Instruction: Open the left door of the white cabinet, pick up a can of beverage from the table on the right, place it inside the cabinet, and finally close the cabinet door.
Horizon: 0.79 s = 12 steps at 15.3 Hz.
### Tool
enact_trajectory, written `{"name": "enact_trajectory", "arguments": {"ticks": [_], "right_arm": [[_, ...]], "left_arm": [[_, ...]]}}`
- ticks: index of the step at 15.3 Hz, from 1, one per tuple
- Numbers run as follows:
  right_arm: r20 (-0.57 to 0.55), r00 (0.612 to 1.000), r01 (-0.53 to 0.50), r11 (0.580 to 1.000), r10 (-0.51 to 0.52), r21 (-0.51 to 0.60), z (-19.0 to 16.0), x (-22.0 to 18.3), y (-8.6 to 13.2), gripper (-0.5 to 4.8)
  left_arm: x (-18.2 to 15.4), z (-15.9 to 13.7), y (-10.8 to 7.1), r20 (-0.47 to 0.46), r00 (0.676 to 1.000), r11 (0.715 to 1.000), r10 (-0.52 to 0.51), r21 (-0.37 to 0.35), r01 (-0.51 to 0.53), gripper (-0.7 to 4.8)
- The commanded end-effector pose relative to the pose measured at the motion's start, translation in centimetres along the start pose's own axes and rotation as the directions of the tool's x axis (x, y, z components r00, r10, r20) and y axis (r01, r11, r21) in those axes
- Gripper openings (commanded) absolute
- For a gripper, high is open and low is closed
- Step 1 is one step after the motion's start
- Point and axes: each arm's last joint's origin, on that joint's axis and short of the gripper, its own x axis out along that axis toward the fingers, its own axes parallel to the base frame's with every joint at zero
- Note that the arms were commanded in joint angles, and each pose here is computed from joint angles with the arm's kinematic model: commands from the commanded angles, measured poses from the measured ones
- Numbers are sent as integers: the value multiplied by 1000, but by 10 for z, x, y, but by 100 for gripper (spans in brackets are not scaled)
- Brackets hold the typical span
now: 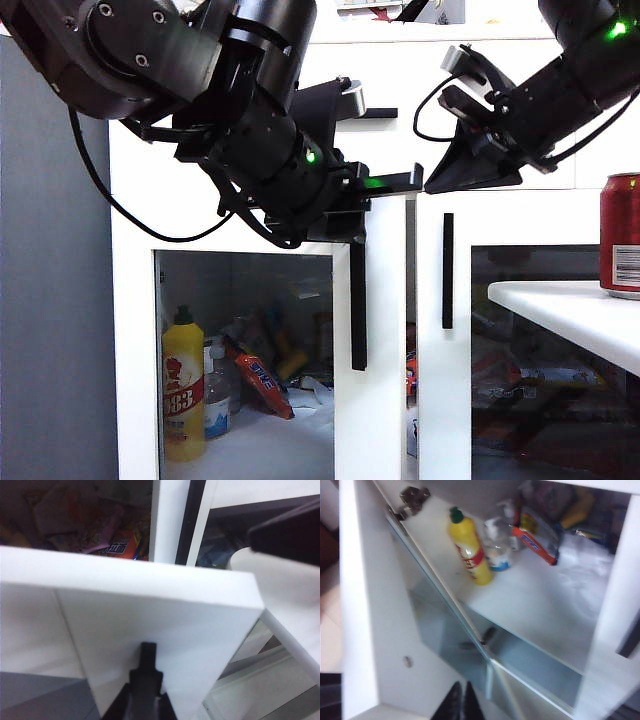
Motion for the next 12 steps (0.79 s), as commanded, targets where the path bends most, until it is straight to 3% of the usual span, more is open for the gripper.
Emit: {"name": "enact_trajectory", "arguments": {"ticks": [1, 5, 8, 12], "right_arm": [[19, 995, -97, 995, 97, 22, 3, 0, 4, -2], [5, 993, -118, 992, 118, 36, 0, 5, 6, -2], [-78, 982, -167, 983, 173, 82, -18, 26, 7, -2], [-133, 955, -249, 961, 264, 119, -33, 45, 16, -2]], "left_arm": [[-11, 35, 4, 207, 977, 997, 51, -75, -36, -5], [-35, 30, 13, 145, 988, 997, 57, -51, -50, -5], [-36, 30, 13, 142, 989, 999, 37, -35, -32, -4], [-35, 21, 8, 44, 990, 991, -132, 9, 132, -5]]}}
